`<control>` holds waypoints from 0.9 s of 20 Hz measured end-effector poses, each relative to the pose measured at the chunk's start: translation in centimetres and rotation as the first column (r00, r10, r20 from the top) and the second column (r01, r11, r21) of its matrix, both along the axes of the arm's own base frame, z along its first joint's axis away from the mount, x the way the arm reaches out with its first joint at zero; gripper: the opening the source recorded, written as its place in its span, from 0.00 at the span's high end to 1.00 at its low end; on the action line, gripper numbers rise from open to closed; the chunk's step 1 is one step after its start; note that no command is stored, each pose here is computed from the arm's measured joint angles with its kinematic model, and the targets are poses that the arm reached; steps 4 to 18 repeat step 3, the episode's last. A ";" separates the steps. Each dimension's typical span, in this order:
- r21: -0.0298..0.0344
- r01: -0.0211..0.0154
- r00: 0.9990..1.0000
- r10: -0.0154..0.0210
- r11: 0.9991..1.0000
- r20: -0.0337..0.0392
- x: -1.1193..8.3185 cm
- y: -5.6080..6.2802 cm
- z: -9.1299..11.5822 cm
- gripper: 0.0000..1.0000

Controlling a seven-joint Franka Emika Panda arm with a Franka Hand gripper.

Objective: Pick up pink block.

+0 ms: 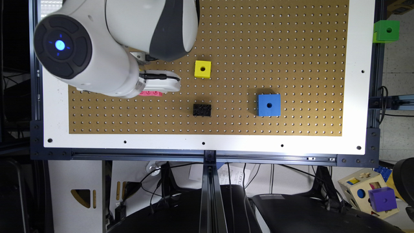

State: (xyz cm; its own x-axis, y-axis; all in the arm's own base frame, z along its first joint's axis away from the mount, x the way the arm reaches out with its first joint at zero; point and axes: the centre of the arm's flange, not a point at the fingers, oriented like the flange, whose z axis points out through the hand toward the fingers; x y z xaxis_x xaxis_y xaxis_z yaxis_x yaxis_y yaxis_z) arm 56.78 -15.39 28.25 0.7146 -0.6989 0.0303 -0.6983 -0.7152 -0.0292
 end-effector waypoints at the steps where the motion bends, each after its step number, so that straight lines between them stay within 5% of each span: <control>1: 0.000 0.000 1.000 0.000 1.000 -0.001 -0.07 0.0 0.6 1.00; 18: -0.001 0.000 1.000 0.000 1.000 -0.002 -0.19 0.1 1.4 1.00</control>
